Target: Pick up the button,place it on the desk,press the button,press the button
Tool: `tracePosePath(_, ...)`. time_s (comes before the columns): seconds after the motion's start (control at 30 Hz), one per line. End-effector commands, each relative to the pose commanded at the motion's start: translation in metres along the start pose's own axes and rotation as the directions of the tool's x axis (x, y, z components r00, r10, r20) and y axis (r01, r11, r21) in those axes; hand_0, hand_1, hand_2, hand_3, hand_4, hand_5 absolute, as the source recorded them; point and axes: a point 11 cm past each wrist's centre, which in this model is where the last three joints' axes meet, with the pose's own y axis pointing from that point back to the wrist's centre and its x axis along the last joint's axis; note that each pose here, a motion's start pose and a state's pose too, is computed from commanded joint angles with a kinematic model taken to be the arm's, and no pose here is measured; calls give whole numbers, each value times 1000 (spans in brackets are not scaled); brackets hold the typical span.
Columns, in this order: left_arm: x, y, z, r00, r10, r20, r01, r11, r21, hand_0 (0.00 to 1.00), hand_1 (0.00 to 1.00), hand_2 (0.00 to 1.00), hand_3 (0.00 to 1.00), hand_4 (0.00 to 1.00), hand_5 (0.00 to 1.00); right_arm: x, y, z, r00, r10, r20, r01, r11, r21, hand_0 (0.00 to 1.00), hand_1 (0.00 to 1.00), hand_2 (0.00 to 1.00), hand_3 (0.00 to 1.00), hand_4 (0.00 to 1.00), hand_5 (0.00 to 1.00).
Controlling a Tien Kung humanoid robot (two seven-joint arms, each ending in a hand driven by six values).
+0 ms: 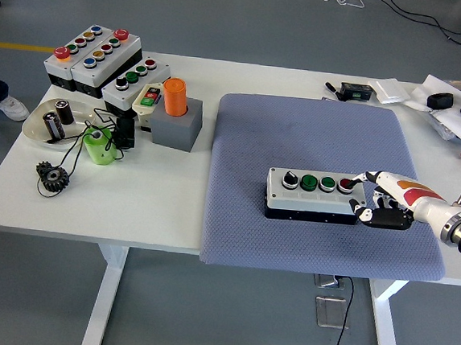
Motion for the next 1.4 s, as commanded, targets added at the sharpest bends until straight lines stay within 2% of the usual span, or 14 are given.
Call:
tracePosePath(0.37, 0, 0, -1, 1000, -1, 5, 1, 1000, 1, 642, 699, 699, 501, 314, 998, -3, -3, 7, 1000, 0, 4, 1, 1000, -21, 176, 2, 117, 747, 540, 530)
tracePosePath(0.77, 1, 0, 2, 1000, -3, 4, 3, 1000, -5, 643, 699, 699, 501, 314, 998, -16, -6, 7, 998, -50, -26, 49, 998, -30, 176, 2, 117, 747, 539, 523)
tracePosePath(1.1, 1, 0, 1, 1000, -1, 2, 2, 1000, -4, 643, 699, 699, 500, 313, 998, 7, -1, -11, 999, 41, -22, -40, 999, 31, 178, 2, 118, 747, 537, 519)
tracePosePath(1.27, 1, 0, 1, 1000, -2, -2, 2, 1000, -6, 643, 699, 699, 500, 314, 998, 8, -3, -22, 998, 53, -17, -52, 997, 60, 177, 2, 118, 748, 537, 518)
tracePosePath(1.4, 1, 0, 2, 1000, -2, 1, 2, 1000, -7, 643, 699, 699, 500, 314, 998, 2, -8, -28, 999, 40, -12, -40, 997, 71, 176, 2, 118, 747, 536, 516)
